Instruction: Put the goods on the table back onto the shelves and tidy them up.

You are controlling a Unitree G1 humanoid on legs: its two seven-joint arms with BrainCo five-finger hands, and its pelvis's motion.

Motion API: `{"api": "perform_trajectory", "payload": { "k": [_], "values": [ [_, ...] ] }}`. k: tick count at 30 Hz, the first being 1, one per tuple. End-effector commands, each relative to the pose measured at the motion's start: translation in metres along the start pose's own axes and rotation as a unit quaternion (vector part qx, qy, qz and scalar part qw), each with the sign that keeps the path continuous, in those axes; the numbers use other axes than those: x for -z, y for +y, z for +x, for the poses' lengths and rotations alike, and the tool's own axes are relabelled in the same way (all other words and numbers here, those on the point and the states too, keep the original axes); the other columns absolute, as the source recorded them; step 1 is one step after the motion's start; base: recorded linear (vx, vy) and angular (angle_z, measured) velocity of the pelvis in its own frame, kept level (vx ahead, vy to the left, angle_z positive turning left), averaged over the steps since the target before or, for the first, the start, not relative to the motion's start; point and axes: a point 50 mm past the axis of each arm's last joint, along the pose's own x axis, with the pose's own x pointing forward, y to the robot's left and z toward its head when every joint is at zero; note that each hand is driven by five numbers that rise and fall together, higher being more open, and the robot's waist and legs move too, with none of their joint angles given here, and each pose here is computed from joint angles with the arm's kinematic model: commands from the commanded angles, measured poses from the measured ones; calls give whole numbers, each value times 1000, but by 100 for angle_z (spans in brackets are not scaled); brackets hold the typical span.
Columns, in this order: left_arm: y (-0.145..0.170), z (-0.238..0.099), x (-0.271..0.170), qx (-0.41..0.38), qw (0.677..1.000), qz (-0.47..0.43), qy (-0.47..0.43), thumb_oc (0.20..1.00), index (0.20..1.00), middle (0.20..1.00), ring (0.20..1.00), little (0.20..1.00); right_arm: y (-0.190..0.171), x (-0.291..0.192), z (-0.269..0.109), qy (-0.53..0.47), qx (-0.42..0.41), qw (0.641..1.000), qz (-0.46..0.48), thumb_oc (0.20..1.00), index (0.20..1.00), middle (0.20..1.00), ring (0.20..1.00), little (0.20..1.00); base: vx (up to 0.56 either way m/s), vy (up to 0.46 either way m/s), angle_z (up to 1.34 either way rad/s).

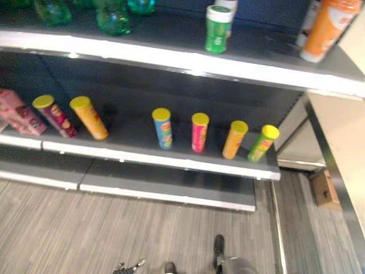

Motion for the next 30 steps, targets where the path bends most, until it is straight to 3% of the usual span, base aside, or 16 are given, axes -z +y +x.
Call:
{"api": "perform_trajectory", "payload": {
  "k": [1,11,30],
  "values": [
    [21,5,-20,-12,998,50,-33,1000,1000,1000,1000,1000,-28,0,18,-4,69,998,-5,1000,1000,1000,1000,1000,-90,101,-61],
    [27,6,-41,-6,995,68,-69,1000,1000,1000,1000,1000,-32,10,13,16,69,997,-22,1000,1000,1000,1000,1000,-91,55,-46],
    [19,6,-37,7,995,76,-59,1000,1000,1000,1000,1000,-46,50,-18,118,45,991,-35,1000,1000,1000,1000,1000,2,-116,-30]
  ]
}}
